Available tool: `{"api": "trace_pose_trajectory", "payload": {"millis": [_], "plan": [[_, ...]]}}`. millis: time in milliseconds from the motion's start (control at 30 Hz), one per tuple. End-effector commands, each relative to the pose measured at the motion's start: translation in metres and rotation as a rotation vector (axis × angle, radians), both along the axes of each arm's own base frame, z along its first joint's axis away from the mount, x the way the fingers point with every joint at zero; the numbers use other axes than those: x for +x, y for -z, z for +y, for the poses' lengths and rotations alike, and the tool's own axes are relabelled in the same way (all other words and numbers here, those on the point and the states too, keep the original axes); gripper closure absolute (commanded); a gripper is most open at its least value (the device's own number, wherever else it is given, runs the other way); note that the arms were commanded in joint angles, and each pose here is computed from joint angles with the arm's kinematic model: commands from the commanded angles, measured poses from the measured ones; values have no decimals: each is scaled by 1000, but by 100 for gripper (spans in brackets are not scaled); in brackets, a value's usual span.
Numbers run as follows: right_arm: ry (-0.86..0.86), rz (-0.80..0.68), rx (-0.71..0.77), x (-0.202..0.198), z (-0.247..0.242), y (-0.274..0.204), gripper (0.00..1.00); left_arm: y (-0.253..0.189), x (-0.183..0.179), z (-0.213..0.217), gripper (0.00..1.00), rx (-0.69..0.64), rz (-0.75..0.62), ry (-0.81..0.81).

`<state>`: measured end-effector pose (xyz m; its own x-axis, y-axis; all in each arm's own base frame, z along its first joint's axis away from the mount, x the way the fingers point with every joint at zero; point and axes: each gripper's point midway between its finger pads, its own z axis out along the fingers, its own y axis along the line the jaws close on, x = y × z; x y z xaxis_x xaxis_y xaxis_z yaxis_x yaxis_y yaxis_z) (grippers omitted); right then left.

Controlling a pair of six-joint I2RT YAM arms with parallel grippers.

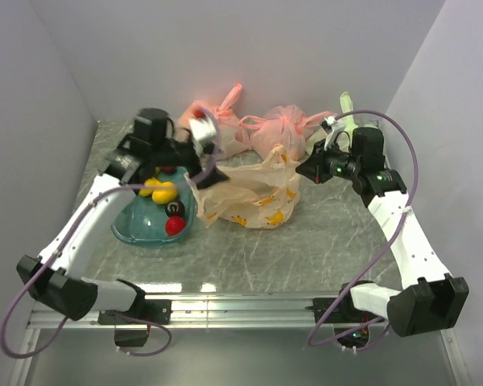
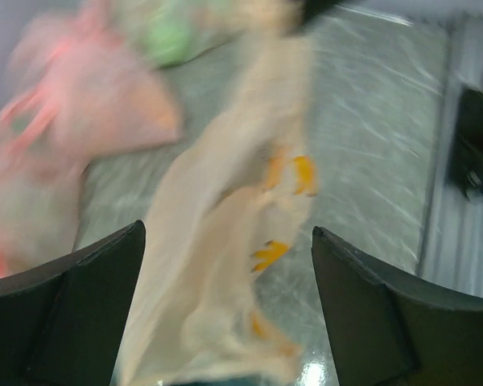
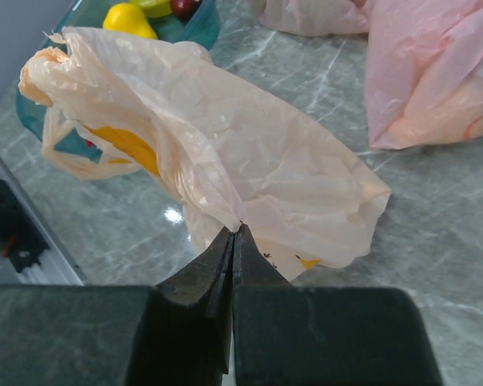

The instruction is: Place the fake fruits into the plastic bag and tie a complex knot

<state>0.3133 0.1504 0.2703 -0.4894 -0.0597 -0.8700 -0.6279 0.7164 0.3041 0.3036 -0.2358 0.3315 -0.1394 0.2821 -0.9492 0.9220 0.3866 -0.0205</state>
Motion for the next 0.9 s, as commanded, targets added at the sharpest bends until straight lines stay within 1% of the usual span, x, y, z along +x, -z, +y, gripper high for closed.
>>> {"api": "trace_pose_trajectory", "payload": {"millis": [0,33,67,133,167,200,267,333,433,467,567,600,633,667,700,733,767,800,833,867], "plan": [[19,48,69,2,6,-19,100,10,-54,-31,11,166,-218,241],[29,62,74,3,5,-18,100,17,-57,-36,11,202,-261,270],[38,71,74,4,5,-16,100,35,-67,-47,11,238,-256,311],[61,84,77,5,3,-15,100,49,-63,-56,11,274,-317,335],[75,99,77,5,2,-13,100,68,-64,-59,9,300,-308,352],[70,107,85,4,4,-14,100,63,-50,-67,3,269,-381,320],[80,141,93,4,4,-9,100,78,-33,-73,3,283,-463,303],[89,162,105,5,4,-7,100,91,-24,-76,2,323,-530,332],[105,206,128,8,5,-4,100,129,-14,-85,2,384,-492,390],[110,215,135,9,4,-4,100,137,-10,-85,3,399,-483,384],[116,247,166,11,4,-5,100,163,3,-89,2,432,-490,377],[123,259,176,11,4,-6,100,170,12,-86,1,469,-519,354],[124,263,180,11,2,-6,100,187,16,-83,2,500,-525,358],[128,269,186,11,0,-6,100,195,18,-79,2,519,-529,366],[157,280,194,15,-7,-4,100,203,17,-77,7,529,-518,391],[168,288,197,16,-11,-3,100,217,10,-67,14,569,-461,447],[189,296,190,19,-16,0,100,224,-3,-61,26,584,-400,510],[229,297,176,26,-27,3,100,224,-19,-61,51,556,-380,614],[255,307,162,29,-34,9,100,216,-29,-58,61,534,-360,658],[315,304,118,35,-44,17,100,220,-55,-42,75,533,-270,724]]}}
